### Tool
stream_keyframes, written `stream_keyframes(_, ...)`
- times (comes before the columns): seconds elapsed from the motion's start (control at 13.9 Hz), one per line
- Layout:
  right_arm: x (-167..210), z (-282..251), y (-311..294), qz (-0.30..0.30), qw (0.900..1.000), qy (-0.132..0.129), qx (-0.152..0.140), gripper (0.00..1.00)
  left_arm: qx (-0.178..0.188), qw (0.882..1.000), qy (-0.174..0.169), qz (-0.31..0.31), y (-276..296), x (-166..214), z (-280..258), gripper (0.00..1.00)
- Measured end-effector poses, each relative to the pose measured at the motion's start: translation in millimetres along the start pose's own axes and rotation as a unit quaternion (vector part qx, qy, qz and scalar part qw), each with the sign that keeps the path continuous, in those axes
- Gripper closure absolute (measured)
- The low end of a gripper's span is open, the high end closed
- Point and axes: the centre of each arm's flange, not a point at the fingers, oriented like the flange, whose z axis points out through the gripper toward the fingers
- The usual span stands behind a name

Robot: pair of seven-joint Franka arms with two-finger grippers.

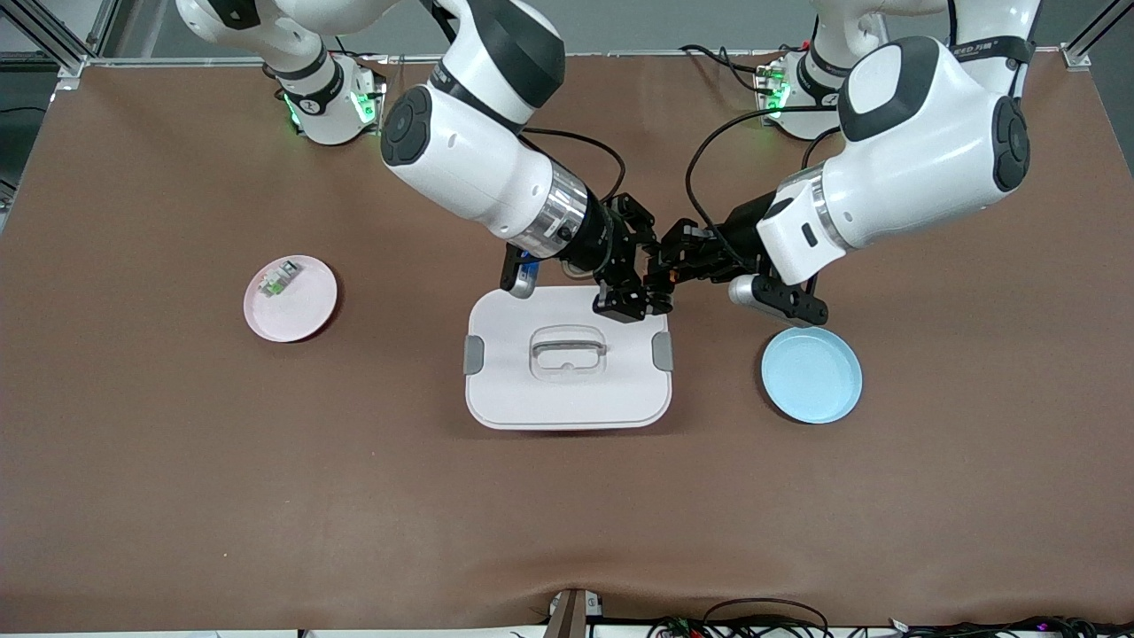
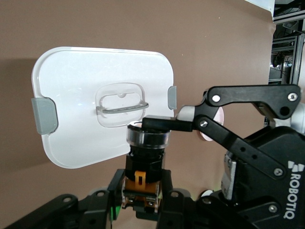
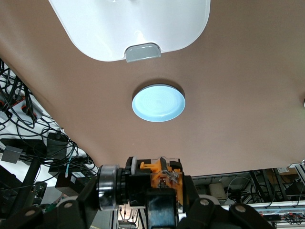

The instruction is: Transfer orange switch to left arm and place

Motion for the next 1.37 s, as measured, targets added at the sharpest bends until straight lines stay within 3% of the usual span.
stream_keyframes(0.5,-3.7,-3.7,-1.5,0.011,1.000,-0.009,0.007,0.28,0.007,1.000,0.008,0.016,5.2,1.4,-8.1,0.65)
stream_keyframes(0.58,-4.3,-4.2,-1.8,0.015,1.000,-0.011,0.009,0.24,0.020,1.000,0.007,0.019,3.8,0.8,-7.6,0.65)
stream_keyframes(0.72,-10.1,-12.8,-3.4,0.017,1.000,-0.019,0.015,0.02,0.040,0.999,-0.003,0.015,-8.1,1.5,-6.6,0.67)
stream_keyframes(1.01,-11.4,-18.4,-6.4,0.019,0.999,-0.021,0.019,0.00,0.092,0.995,-0.015,0.029,-18.3,-2.0,-17.5,0.67)
stream_keyframes(1.15,-3.4,-21.5,-13.0,0.009,1.000,-0.007,0.010,0.00,0.121,0.992,-0.016,0.032,-26.9,-2.1,-31.5,0.67)
stream_keyframes(1.37,19.6,-36.8,-28.7,-0.089,0.995,0.032,-0.036,0.00,0.170,0.985,-0.018,0.029,-50.5,0.2,-51.9,0.67)
